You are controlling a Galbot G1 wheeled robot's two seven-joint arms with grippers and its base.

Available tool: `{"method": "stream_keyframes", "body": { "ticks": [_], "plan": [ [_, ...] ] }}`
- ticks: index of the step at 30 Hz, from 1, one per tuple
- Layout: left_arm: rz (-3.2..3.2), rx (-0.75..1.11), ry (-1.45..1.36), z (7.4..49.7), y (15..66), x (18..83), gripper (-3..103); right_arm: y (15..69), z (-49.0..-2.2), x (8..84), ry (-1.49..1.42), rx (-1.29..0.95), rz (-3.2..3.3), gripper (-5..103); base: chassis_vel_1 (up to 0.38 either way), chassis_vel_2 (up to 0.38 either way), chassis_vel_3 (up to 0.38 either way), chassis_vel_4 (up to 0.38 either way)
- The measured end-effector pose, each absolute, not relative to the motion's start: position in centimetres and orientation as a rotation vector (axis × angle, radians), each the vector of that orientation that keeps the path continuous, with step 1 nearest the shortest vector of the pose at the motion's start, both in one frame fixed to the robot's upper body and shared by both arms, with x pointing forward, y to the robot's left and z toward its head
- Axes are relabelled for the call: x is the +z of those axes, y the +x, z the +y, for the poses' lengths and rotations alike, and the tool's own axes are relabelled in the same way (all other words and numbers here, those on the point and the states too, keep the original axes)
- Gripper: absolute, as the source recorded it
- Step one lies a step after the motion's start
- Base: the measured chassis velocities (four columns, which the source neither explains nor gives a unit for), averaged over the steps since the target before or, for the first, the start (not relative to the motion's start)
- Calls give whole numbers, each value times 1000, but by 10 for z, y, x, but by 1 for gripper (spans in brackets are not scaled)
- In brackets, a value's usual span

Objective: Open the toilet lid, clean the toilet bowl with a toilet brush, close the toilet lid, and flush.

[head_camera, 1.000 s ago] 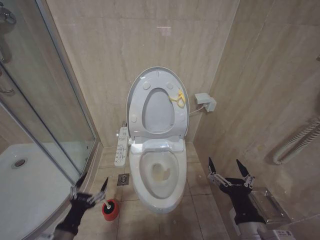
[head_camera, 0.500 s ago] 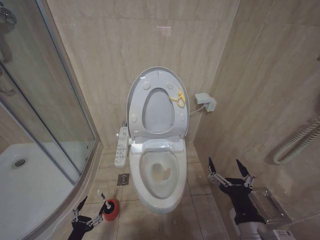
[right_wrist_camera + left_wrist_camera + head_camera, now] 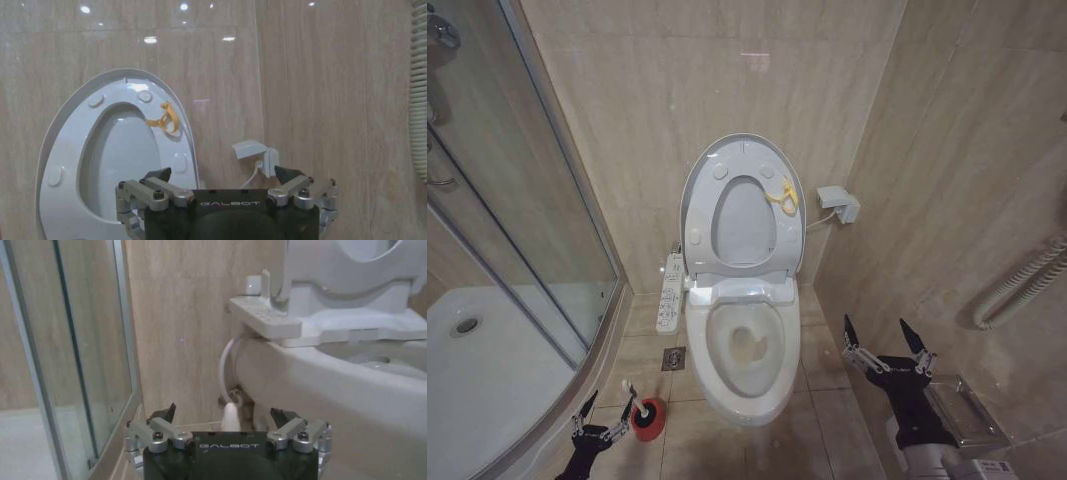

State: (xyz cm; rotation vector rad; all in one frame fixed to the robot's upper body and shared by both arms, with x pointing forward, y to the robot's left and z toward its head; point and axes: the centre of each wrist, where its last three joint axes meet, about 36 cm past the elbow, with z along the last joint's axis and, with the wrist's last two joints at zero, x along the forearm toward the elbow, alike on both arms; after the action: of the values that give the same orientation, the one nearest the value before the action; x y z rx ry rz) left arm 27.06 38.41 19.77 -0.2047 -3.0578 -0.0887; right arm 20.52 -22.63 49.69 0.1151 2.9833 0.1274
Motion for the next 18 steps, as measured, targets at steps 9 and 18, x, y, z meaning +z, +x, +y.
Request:
{"method": "stream_keyframes", "body": {
  "ticks": [9, 18],
  "plan": [
    [-3030, -96, -249, 391, 305, 180, 97, 205, -226, 497, 115, 127, 2983, 100, 0, 0, 0, 0],
    [-3008, -76, -285, 382, 322, 169, 96, 205, -226, 497, 115, 127, 2983, 100, 0, 0, 0, 0]
  ]
}}
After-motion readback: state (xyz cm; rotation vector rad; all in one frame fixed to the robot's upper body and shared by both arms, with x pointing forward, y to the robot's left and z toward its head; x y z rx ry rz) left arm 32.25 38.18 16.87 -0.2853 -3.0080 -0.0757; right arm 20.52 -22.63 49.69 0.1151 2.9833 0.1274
